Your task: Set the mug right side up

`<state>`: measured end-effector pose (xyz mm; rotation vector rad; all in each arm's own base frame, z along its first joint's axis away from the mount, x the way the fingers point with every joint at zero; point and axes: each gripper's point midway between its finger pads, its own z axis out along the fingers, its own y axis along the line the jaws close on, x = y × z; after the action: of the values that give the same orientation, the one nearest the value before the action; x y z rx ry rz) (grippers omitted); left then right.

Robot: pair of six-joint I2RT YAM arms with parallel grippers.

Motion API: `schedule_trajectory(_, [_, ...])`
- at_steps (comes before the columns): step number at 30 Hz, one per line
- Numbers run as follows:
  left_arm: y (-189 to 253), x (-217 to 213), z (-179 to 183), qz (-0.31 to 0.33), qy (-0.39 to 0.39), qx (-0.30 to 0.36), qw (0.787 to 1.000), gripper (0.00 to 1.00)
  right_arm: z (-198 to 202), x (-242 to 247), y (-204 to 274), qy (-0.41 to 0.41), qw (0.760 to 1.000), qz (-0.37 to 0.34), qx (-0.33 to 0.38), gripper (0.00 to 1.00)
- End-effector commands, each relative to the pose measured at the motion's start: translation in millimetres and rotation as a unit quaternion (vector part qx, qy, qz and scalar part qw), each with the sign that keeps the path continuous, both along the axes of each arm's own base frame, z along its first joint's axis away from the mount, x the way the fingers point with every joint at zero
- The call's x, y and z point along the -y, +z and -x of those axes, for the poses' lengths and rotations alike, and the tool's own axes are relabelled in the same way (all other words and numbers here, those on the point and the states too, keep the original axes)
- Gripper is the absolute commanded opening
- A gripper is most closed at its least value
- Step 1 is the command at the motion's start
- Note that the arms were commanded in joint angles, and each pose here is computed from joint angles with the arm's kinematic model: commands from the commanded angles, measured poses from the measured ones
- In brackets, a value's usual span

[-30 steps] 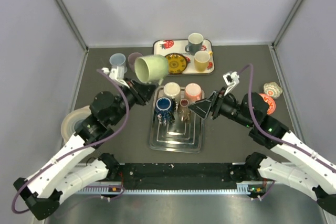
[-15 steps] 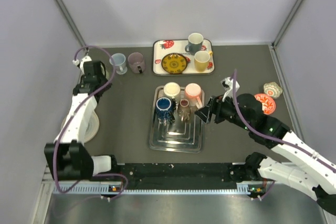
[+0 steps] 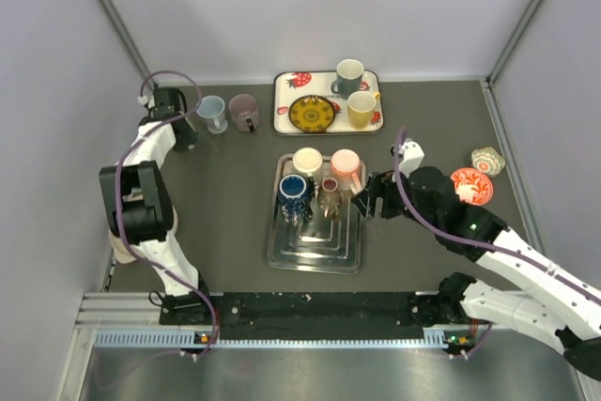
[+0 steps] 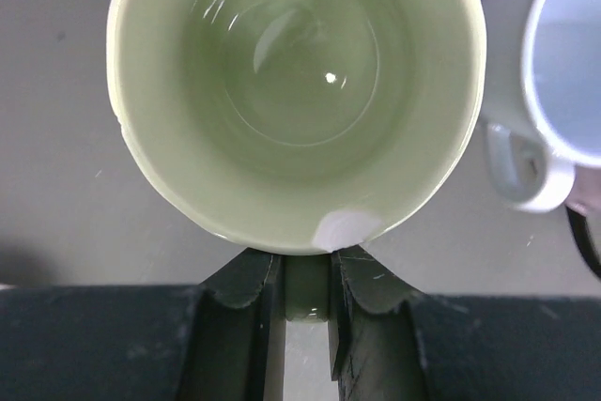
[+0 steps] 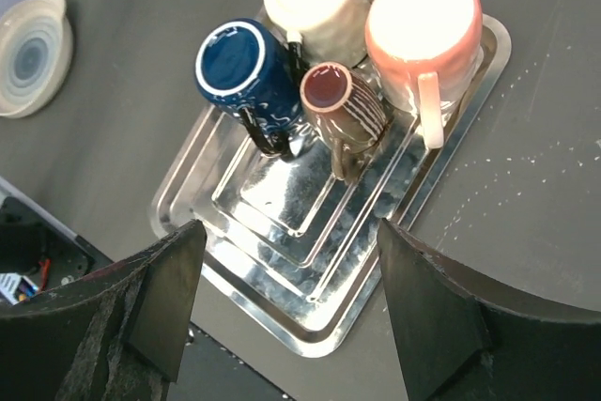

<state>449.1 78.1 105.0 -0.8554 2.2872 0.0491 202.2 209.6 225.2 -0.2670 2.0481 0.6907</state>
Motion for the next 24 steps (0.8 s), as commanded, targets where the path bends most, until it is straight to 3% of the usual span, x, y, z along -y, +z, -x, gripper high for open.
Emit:
schedule_trajectory(1, [36, 0, -58, 0.01, -0.008, 0.085, 0.996, 0.0, -11, -1, 1, -0.004, 0.999, 0.034, 0.011, 0.74])
schedule_trajectory(13, [-3, -10, -79, 0.007, 0.013, 0.045, 0.999, 0.0, -20, -6, 1, -0.01, 0.999, 0.05, 0.004, 0.75])
schedule_trajectory(24, [8, -8, -66, 0.017, 0.024, 0.045, 0.999, 0.46, -19, -8, -9, -0.01, 0.998, 0.056, -0.013, 0.77])
